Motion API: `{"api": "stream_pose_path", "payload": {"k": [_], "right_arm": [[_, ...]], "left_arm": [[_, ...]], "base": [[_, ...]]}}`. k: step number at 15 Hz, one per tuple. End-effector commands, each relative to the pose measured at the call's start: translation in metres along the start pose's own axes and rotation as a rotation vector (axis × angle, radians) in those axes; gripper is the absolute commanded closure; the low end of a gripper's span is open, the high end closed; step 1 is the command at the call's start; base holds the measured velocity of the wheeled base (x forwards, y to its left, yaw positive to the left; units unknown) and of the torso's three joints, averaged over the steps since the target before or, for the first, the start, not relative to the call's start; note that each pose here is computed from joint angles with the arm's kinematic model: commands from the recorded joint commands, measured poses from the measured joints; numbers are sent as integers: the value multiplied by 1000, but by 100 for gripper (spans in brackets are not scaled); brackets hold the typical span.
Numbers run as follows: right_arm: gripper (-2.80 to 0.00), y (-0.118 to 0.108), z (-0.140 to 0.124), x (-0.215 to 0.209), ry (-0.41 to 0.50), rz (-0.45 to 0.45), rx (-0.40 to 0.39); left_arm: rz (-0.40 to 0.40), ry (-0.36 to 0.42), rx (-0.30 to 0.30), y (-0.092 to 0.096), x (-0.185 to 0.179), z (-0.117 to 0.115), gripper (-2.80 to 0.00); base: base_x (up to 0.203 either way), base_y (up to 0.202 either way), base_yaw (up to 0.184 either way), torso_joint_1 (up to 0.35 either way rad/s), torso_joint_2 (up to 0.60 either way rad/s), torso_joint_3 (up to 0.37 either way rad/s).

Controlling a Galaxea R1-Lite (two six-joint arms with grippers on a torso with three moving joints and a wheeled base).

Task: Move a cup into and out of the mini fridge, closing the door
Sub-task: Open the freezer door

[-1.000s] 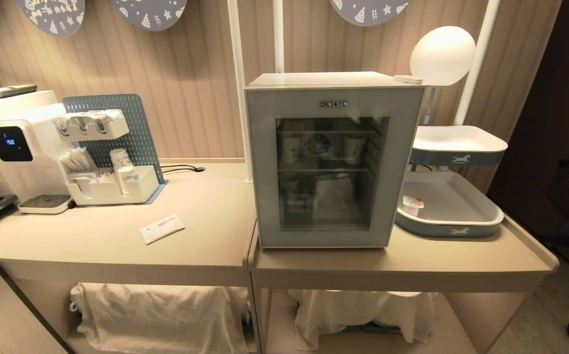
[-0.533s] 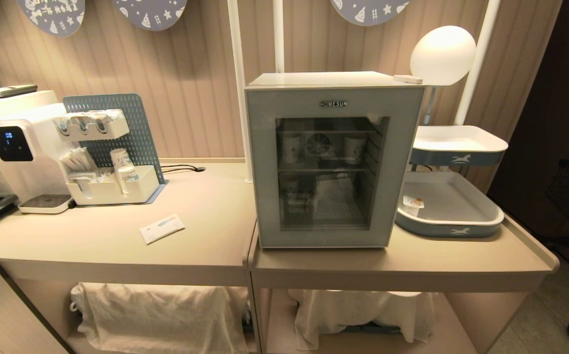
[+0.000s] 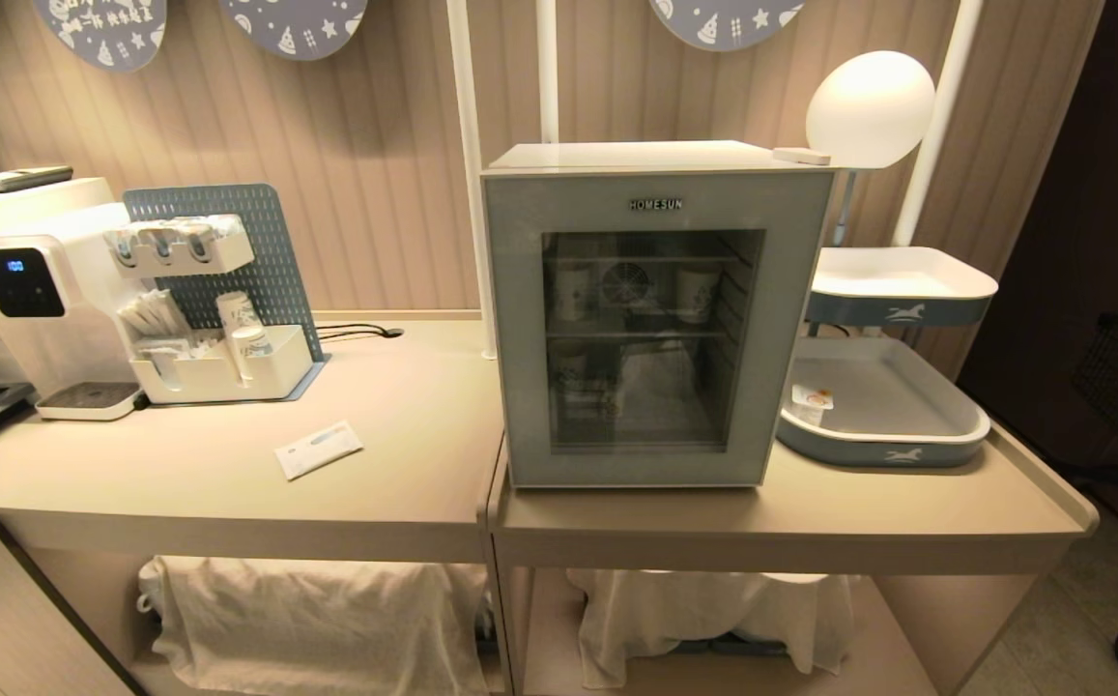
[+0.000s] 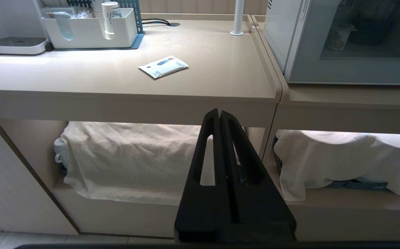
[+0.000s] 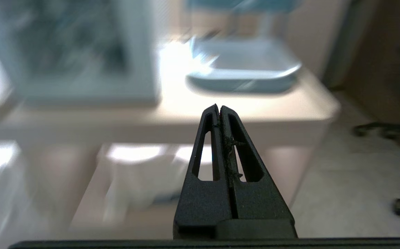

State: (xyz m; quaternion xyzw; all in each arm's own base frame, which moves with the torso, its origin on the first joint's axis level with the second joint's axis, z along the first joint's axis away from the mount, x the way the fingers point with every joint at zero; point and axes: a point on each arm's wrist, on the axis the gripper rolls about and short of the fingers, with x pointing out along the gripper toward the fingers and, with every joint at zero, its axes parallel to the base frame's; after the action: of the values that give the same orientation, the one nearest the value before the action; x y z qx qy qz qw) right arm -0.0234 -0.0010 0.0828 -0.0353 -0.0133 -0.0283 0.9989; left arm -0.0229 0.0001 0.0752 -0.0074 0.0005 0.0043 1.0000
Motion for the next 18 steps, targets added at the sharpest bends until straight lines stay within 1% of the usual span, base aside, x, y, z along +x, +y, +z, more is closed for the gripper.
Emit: {"api": "stream_pose_path", "payload": {"k": [1,2,3,5,18], "right_arm": [[0,2,-8,-2,86,67,-11],[0,2,-8,-5,135,85,-16],[0,2,-8,-5,140,88,-14],[0,2,-7,-5,135,85,5],[0,2,-7,-5,134,82,8]], "left_arm": [[1,2,0,0,0,0,0],[1,2,0,0,0,0,0],[1,4,0,0,0,0,0],[1,4,0,0,0,0,0],[1,2,1,0,0,0,0]], "base": [[0,0,0,0,0,0],[0,0,0,0,0,0],[0,0,0,0,0,0],[0,0,0,0,0,0],[0,0,0,0,0,0]]}}
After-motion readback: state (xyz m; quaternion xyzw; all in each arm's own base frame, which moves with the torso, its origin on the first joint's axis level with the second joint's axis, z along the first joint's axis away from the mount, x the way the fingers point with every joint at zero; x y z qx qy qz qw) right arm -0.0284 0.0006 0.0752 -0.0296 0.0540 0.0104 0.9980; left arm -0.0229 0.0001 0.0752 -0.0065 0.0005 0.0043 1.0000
